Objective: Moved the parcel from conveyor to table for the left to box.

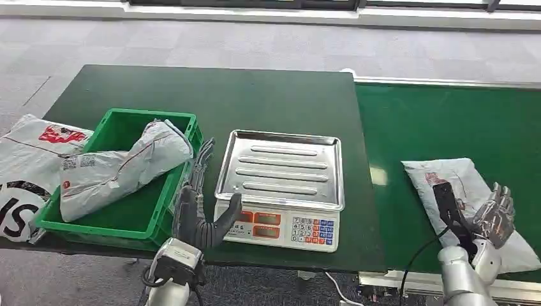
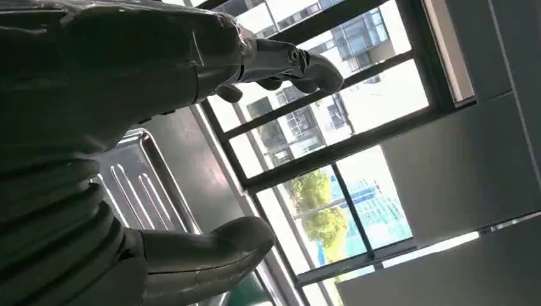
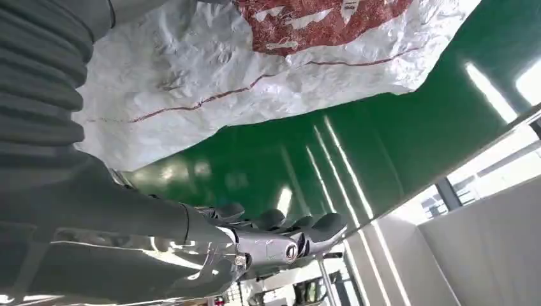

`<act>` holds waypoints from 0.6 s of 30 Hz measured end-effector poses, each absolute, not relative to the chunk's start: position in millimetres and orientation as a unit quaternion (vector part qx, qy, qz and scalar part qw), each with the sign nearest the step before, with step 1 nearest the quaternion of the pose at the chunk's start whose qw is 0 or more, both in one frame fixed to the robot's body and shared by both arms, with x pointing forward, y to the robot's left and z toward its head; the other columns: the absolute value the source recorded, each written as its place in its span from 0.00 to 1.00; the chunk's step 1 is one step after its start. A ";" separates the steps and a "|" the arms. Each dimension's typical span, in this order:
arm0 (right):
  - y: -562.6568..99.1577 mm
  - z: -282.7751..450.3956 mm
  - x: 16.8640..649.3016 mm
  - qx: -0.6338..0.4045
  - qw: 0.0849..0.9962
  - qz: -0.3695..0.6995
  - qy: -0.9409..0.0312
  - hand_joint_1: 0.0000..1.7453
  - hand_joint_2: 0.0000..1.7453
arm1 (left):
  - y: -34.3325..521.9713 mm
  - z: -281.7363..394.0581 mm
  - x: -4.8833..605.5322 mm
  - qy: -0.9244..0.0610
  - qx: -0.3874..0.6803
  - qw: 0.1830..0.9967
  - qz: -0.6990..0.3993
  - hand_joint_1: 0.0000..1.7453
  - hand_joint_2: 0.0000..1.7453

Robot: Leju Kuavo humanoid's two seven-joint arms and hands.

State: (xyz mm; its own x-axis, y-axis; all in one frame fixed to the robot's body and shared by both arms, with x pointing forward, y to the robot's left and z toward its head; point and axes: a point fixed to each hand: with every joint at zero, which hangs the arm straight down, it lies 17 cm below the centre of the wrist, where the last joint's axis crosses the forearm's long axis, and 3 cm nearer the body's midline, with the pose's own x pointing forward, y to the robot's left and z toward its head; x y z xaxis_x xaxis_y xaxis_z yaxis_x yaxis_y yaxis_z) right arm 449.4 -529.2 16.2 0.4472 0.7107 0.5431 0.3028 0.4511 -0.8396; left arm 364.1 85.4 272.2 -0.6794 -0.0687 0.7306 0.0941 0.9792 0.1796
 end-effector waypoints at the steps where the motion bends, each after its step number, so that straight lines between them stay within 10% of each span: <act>1: -528.3 15.9 449.8 -0.501 0.687 0.149 -0.506 0.00 1.00 | 85.3 272.0 364.1 -0.911 -0.007 0.400 -0.102 0.00 1.00; 18: -491.5 -34.7 446.0 -0.382 0.757 0.185 -0.497 0.00 1.00 | 83.4 268.3 364.9 -0.910 -0.011 0.399 -0.109 0.00 1.00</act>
State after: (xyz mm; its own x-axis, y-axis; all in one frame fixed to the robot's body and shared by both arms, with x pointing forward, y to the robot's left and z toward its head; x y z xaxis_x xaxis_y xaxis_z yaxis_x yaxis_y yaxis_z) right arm 446.0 -491.5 -34.7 0.4373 0.6597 0.6112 0.1010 0.6393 -0.7623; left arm 364.9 83.4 268.3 -0.6811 -0.0664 0.7291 0.1079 0.9759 0.1897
